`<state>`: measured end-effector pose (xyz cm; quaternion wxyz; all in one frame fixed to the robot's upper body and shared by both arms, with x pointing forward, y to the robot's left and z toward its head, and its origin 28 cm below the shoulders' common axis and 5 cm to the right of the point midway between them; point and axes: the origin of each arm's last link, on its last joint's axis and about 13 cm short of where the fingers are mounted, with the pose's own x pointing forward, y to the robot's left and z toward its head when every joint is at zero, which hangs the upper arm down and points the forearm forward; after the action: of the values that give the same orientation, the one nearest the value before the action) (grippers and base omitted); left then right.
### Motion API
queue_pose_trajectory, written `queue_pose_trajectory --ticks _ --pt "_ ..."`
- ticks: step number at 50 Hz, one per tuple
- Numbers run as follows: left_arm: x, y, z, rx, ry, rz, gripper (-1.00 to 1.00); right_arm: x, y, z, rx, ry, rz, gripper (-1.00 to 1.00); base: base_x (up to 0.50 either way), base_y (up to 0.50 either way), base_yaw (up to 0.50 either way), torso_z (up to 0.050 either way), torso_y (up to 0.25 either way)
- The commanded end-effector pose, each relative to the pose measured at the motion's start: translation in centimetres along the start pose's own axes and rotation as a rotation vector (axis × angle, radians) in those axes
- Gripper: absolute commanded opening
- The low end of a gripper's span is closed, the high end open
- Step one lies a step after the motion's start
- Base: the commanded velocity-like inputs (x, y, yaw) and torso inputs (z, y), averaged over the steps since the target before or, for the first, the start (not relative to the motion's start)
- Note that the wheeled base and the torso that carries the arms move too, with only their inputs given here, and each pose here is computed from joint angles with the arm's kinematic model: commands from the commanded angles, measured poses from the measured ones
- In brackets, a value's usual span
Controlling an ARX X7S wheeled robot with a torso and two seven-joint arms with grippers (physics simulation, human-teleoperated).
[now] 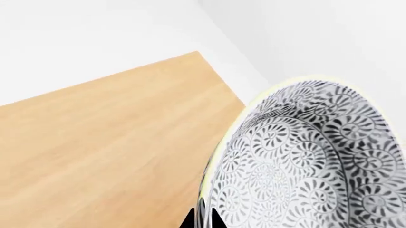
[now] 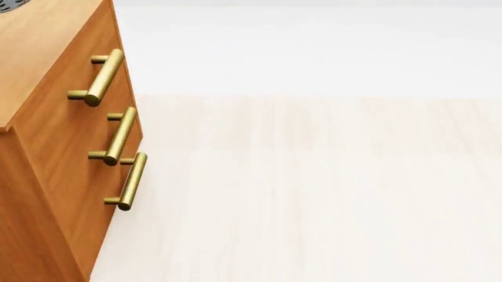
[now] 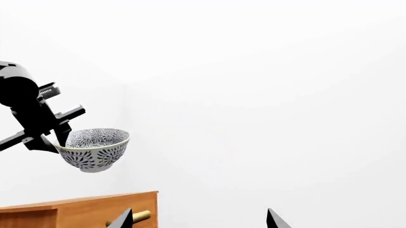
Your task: Put the bowl on top of the cabinet.
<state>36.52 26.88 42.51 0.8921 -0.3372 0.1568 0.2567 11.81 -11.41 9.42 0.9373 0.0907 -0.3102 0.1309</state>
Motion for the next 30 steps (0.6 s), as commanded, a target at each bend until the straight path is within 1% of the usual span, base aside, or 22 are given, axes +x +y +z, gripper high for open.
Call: queue_pose_trajectory --ticks 1,8,11,17,22,23,30 --pt "1.2 -0.2 0.5 -0.04 0.007 0.015 -1.0 0.0 -0.3 0.0 -0.002 -0.002 -0.011 1.0 0.0 0.0 0.0 0.0 0.0" --pt "2.3 -0.6 0.3 -0.039 0.001 0.038 -1.0 0.0 -0.5 -0.2 -0.012 0.002 -0.026 1.0 0.0 0.0 0.0 0.0 0.001" --pt "2.4 -0.6 0.4 -0.04 -0.01 0.049 -1.0 0.0 -0.6 -0.4 -0.01 0.006 -0.032 1.0 0.0 0.0 0.0 0.0 0.0" --pt "2.5 -0.5 0.6 -0.049 -0.025 0.069 -1.0 -0.1 -0.7 -0.7 -0.008 0.015 -0.036 1.0 0.0 0.0 0.0 0.0 0.0" --pt "1.9 -0.7 1.0 -0.067 -0.042 0.085 -1.0 -0.1 -0.8 -0.8 -0.005 0.017 -0.041 1.0 0.0 0.0 0.0 0.0 0.0" --pt "1.8 -0.7 1.1 -0.081 -0.054 0.096 -1.0 -0.1 -0.8 -0.8 -0.005 0.017 -0.04 1.0 0.0 0.0 0.0 0.0 0.0" --pt "1.6 -0.8 1.0 -0.089 -0.072 0.118 -1.0 -0.2 -0.8 -0.8 -0.003 0.018 -0.04 1.0 0.0 0.0 0.0 0.0 0.001"
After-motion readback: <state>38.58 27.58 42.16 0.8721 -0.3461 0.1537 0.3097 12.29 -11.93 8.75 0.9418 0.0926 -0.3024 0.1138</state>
